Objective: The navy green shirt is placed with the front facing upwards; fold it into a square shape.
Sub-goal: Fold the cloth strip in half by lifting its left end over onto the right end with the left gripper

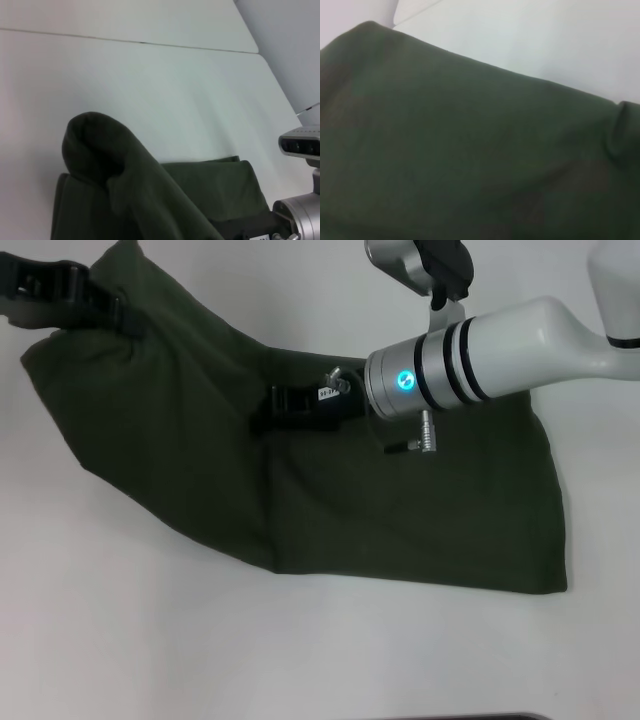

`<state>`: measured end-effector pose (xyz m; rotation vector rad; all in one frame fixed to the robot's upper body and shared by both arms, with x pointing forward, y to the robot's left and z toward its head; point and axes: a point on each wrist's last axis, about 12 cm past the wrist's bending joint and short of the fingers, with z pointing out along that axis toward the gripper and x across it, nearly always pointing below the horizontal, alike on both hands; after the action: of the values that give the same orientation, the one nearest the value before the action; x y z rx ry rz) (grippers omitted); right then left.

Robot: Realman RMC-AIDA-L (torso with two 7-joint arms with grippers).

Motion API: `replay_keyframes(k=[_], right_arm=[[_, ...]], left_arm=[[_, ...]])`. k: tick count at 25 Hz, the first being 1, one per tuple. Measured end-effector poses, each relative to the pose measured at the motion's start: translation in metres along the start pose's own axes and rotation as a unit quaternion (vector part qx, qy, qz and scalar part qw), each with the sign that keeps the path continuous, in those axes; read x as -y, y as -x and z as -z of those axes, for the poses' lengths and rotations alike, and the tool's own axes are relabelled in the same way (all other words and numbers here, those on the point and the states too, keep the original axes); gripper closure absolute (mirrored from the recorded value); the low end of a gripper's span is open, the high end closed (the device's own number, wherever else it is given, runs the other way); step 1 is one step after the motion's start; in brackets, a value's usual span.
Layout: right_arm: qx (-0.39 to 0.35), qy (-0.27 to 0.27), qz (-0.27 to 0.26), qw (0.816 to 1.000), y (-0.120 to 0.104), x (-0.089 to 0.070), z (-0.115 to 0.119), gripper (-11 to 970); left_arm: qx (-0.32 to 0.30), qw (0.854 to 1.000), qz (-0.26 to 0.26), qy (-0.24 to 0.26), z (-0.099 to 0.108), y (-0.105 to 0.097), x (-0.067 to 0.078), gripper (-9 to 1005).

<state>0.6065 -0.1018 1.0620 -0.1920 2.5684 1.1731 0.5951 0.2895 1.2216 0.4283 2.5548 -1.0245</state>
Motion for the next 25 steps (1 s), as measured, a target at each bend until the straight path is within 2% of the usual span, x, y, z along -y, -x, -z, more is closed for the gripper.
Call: replay_keyframes(k=[10,16,19,25], right_arm=[[-0.028,0.032,-0.003,0.999,-0.007,-0.009,-0.002,941],[-0.035,0.032,0.0,0.999,-0.009,-0.009,-0.002,940],[-0.032,0.032,-0.012,0.999,-0.011,-0.002,0.002,940],[-0.008,0.044,-0.04,0.998,-0.011,0.02,0.026,940]], left_arm=[[0.0,1.0,-0.008,-0.005,-0.005,0.003,0.004,929],[-0.002,1.0,-0.011,-0.008,-0.007,0.003,0.006,929],[-0.001,1.0,-0.011,-0.008,-0.007,0.004,0.006,928],[-0.001,1.0,-0.009,-0.009,-0.008,0.004,0.005,928]])
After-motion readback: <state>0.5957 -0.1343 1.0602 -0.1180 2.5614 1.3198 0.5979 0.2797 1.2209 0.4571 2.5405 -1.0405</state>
